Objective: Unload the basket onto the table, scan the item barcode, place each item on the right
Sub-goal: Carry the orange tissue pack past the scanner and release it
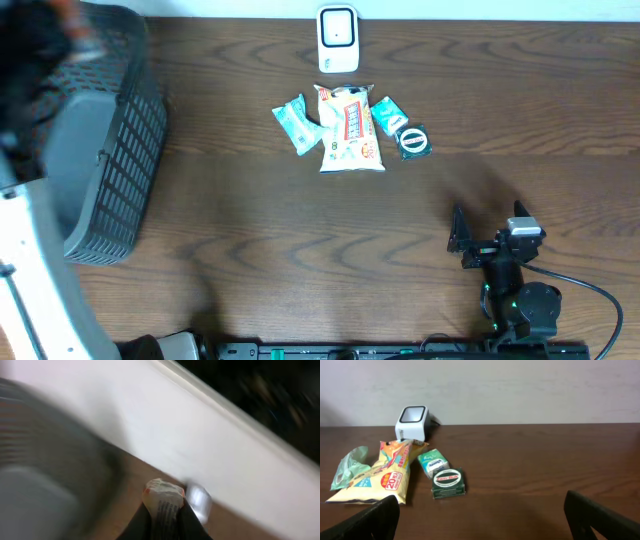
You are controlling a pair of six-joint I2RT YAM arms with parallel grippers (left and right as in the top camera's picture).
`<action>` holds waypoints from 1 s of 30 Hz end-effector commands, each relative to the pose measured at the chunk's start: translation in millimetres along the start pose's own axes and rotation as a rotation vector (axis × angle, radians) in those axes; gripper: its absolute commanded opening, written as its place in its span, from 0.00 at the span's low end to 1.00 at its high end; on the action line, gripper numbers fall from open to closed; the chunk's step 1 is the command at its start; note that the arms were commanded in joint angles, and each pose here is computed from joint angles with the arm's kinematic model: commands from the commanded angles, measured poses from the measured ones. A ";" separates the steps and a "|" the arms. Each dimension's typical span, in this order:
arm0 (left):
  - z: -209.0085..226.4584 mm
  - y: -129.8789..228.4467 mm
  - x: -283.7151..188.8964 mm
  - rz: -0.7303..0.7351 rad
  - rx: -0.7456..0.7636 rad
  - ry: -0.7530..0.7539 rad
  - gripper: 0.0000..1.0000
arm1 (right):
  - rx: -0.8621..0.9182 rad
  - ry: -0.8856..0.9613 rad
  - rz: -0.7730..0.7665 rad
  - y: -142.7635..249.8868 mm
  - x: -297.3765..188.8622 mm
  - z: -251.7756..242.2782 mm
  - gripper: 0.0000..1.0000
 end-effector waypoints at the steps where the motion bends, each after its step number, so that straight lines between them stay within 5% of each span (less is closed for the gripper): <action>1: -56.4 30.1 36.1 0.123 0.161 0.207 0.07 | -0.008 -0.005 0.000 0.7 -0.2 0.8 0.99; 10: -163.1 137.3 144.9 0.402 0.274 0.425 0.07 | -0.008 -0.005 0.000 0.7 -0.2 0.8 0.99; 26: -246.9 316.2 258.8 0.645 0.072 0.355 0.08 | -0.008 -0.005 0.000 0.7 -0.2 0.8 0.99; 27: -247.9 323.2 260.5 0.660 0.062 0.348 0.17 | -0.008 -0.005 0.000 0.7 -0.2 0.8 0.99; 28: -250.3 332.1 261.4 0.677 0.060 0.345 0.36 | -0.008 -0.005 0.000 0.7 -0.2 0.8 0.99; 30: -252.3 341.6 261.9 0.695 0.069 0.344 0.46 | -0.008 -0.005 0.000 0.7 -0.2 0.8 0.99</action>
Point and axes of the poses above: each gripper's point midway between its finger pads, its own x axis out along the fingers, its own z axis along the line the jaws close on, y = z × x, the point moved 5 cm from there along -x, back along the fingers, and after that the axes turned 13 degrees about x, right-handed, at the moved point
